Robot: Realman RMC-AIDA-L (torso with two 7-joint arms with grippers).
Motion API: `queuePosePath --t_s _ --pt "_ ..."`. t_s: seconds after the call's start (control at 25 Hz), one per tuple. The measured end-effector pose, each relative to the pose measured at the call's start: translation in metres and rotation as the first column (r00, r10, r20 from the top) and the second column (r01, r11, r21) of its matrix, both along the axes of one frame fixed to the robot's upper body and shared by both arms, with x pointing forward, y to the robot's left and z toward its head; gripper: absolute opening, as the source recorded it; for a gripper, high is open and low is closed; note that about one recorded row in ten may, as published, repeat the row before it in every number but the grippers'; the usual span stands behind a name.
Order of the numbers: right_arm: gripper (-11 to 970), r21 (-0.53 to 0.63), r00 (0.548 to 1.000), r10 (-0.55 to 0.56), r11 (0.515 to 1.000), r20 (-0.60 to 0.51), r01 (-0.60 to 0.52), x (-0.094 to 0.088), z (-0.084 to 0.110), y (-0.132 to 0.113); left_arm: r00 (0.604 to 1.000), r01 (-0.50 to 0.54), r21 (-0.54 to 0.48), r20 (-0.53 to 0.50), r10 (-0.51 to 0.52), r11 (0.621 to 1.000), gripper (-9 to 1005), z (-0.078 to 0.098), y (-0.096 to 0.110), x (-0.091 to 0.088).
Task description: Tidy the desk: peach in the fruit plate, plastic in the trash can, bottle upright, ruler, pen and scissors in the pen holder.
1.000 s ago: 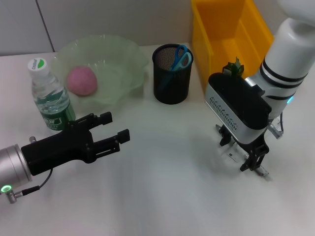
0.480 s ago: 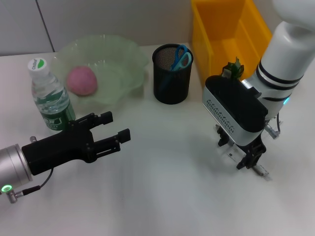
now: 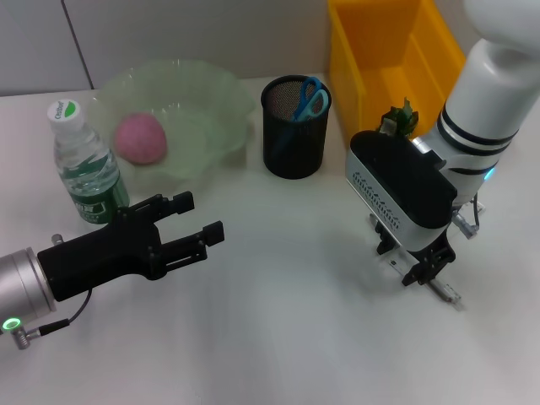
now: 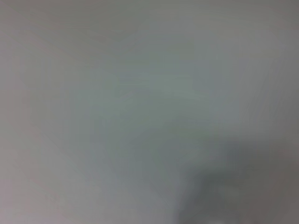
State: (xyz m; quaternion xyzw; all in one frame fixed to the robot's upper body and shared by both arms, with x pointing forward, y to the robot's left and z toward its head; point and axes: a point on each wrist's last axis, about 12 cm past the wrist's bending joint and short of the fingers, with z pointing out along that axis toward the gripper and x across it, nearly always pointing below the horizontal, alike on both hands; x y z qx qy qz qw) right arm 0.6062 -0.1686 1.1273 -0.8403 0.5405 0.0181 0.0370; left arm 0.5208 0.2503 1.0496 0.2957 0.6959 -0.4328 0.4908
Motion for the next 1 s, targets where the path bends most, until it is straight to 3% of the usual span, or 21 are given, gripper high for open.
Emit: queuePosePath --t_s 0.32,0.56,0.84,1.0 --pt "528 0.007 1.000 -0.009 1.000 0.014 0.009 0.001 -0.002 -0.001 1.000 -0.003 -0.006 0.000 0.003 1.000 786 0.000 0.000 0.000" --pt "387 0.044 0.999 -0.046 0.998 0.024 0.045 0.003 0.003 0.002 1.000 -0.002 -0.009 0.000 0.002 1.000 786 0.000 0.000 0.000" --pt "386 0.169 0.987 -0.155 0.975 0.051 0.144 0.011 0.034 0.004 1.000 0.004 -0.009 0.003 -0.004 1.000 787 0.001 -0.001 0.000" --pt "386 0.311 0.970 -0.241 0.925 0.037 0.218 0.015 0.063 0.003 1.000 0.007 -0.009 0.007 -0.007 1.000 786 0.002 -0.002 0.001"
